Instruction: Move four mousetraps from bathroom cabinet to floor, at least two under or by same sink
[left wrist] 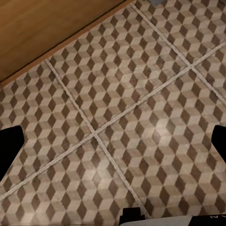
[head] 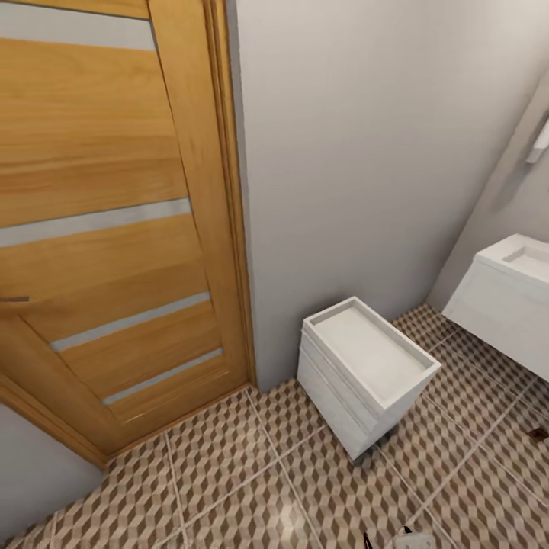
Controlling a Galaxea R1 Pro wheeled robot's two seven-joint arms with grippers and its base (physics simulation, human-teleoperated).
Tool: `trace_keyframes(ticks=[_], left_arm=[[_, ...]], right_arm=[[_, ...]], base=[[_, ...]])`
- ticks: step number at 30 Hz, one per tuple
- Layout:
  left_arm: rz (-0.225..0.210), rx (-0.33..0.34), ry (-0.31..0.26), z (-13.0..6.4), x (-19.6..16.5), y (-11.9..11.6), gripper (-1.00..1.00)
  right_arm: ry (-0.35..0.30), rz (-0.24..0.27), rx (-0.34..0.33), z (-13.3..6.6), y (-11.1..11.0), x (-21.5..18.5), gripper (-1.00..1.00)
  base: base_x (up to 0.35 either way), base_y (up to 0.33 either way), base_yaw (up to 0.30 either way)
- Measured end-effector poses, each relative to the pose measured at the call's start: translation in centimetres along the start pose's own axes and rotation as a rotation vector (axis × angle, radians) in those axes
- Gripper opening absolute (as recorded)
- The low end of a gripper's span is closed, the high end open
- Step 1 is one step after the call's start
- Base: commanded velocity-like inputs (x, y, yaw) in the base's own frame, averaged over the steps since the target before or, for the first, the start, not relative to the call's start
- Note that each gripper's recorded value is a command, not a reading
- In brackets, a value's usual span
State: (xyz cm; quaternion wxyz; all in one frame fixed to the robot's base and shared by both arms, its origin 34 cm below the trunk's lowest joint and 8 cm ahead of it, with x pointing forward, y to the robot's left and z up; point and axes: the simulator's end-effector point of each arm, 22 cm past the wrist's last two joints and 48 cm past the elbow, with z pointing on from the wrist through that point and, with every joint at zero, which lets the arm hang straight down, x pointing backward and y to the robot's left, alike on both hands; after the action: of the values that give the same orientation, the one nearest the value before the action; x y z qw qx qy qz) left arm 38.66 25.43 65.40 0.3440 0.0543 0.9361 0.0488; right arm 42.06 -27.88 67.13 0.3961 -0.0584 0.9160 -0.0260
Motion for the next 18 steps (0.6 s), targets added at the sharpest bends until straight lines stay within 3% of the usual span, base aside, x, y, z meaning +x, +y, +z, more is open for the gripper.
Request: trace_keyframes(ticks=[18], left_arm=[[0.0,0.0,0.0,0.0,0.0,0.0,1.0]], right_arm=[[0.002,0.0,0.0,-0.01,0.0,0.04,1.0]], base=[[0.0,0.0,0.287]])
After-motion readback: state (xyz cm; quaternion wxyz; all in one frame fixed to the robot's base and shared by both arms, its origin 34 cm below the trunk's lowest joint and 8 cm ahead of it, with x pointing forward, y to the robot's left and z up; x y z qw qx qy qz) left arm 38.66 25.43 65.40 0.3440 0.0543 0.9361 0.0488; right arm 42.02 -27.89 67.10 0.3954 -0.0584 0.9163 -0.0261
